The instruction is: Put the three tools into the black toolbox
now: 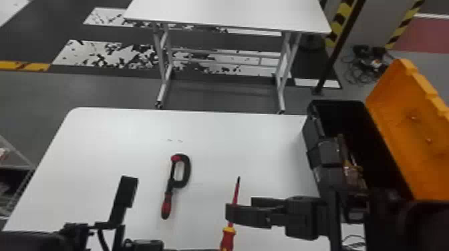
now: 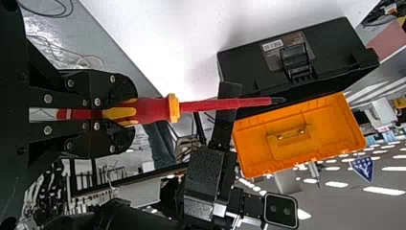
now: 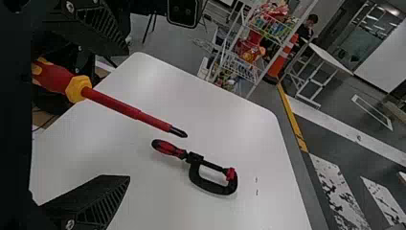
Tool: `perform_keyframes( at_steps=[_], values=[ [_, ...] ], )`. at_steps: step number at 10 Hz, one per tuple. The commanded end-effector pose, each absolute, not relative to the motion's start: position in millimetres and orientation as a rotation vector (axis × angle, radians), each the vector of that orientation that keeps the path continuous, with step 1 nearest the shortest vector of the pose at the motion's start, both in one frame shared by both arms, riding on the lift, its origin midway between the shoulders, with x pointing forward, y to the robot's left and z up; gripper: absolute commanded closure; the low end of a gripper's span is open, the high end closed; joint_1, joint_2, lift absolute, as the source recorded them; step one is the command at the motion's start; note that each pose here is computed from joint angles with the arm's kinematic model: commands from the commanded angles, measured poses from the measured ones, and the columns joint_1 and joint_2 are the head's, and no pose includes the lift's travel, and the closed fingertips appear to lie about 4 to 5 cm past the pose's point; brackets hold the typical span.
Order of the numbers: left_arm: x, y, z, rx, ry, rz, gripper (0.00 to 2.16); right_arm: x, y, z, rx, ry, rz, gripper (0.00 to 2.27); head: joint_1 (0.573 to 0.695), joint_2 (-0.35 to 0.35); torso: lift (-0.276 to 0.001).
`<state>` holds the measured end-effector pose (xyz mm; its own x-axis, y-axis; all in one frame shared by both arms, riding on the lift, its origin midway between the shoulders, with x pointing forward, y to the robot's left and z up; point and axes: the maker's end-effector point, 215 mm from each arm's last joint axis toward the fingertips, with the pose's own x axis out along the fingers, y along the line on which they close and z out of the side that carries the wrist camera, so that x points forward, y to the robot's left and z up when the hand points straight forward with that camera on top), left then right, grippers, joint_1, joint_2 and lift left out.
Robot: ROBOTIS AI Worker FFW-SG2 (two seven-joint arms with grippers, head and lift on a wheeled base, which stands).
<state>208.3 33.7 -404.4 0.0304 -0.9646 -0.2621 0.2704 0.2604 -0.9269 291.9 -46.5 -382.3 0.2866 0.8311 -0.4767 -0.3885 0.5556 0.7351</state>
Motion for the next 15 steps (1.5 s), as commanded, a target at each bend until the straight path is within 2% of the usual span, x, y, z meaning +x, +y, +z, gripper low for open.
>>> perform_keyframes(
  at_steps=[1,3,4,5,11,12,13,14,15],
  values=[
    [205.7,29.4,-404.3,-0.807,1.133,-1.142,2.14,288.1,-39.9,-382.5,0.550,0.972,0.880,0.16,0.695,-0.034,-0.051],
    [205.0,28.6,-404.1,-0.801,1.134,-1.145,2.14,284.9,-33.8,-385.2,0.537,0.983,0.888,0.63,0.695,-0.024,-0.051],
    [205.3,29.2,-404.9,-0.801,1.135,-1.142,2.14,284.4,-32.8,-386.5,0.531,0.986,0.886,1.86,0.695,-0.018,-0.051],
    [206.1,30.4,-405.4,-0.801,1.134,-1.137,2.14,285.0,-34.1,-388.9,0.520,0.990,0.877,2.19,0.695,-0.013,-0.051],
    [213.7,43.6,-409.5,-0.795,1.126,-1.096,2.13,288.0,-34.5,-393.2,0.476,0.986,0.869,2.24,0.695,0.014,-0.051],
    [214.1,44.7,-407.4,-0.805,1.121,-1.101,1.50,288.0,-34.4,-393.2,0.476,0.986,0.869,2.24,0.695,0.019,-0.051],
    [215.0,46.0,-403.6,-0.820,1.111,-1.109,0.09,287.5,-34.6,-393.8,0.476,0.987,0.867,2.24,0.695,0.021,-0.051],
    [215.7,47.8,-401.5,-0.834,1.103,-1.111,0.00,286.4,-35.8,-394.3,0.482,0.989,0.865,2.24,0.695,0.024,-0.051],
    [215.2,50.5,-403.0,-0.840,1.105,-1.103,0.01,296.1,-44.7,-387.2,0.481,0.946,0.842,2.24,0.695,0.028,-0.051]
  ],
)
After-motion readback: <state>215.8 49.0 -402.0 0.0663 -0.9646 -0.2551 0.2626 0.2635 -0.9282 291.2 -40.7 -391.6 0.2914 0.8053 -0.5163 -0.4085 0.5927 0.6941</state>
